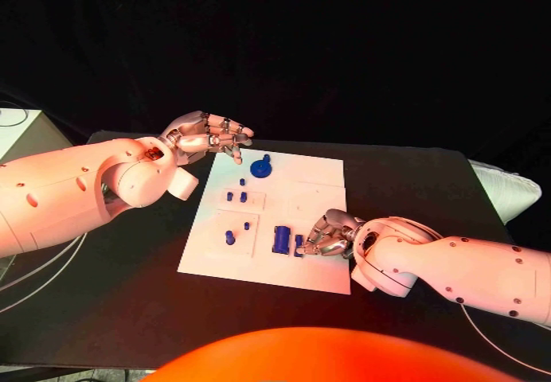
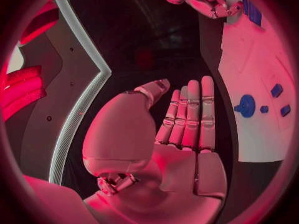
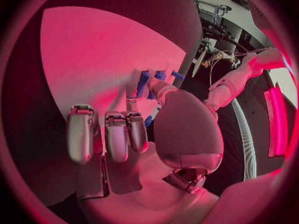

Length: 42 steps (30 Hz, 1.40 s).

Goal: Assemble the parts on the task board

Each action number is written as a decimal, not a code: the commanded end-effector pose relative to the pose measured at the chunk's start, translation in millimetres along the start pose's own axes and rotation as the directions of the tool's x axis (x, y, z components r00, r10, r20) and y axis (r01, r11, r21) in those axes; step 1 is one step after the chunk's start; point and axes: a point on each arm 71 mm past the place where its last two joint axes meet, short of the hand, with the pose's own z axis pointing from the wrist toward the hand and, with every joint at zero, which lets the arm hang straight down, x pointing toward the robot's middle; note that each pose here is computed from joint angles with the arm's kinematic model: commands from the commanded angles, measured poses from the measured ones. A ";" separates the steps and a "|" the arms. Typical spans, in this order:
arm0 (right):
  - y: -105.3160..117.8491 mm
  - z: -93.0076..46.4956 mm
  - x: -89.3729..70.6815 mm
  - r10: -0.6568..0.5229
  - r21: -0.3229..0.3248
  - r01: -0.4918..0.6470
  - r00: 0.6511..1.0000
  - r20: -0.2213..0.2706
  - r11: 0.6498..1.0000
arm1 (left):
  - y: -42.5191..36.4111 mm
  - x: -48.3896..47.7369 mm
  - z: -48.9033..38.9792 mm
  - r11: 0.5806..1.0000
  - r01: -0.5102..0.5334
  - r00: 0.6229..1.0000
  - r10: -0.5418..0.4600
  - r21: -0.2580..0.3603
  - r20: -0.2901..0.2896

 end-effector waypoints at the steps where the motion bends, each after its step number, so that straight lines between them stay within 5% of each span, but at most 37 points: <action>1: 3.4 1.4 3.0 -0.052 -0.034 0.051 0.999 -0.014 0.998 | -0.7 2.2 0.5 1.000 0.001 1.000 0.000 0.006 -0.019; 27: -5.6 5.7 0.8 -0.072 -0.021 0.073 0.997 0.037 0.997 | 0.3 2.2 0.5 1.000 0.002 1.000 -0.002 0.005 -0.018; 35: -5.7 -2.1 -16.3 0.050 -0.161 -0.037 0.996 0.074 0.986 | 6.6 1.5 2.3 0.999 0.034 0.999 -0.034 0.007 0.006; 42: -11.2 -0.4 -61.9 0.244 -0.315 -0.189 0.959 0.146 0.930 | 17.5 -3.8 8.9 0.997 0.065 0.995 -0.067 0.031 0.078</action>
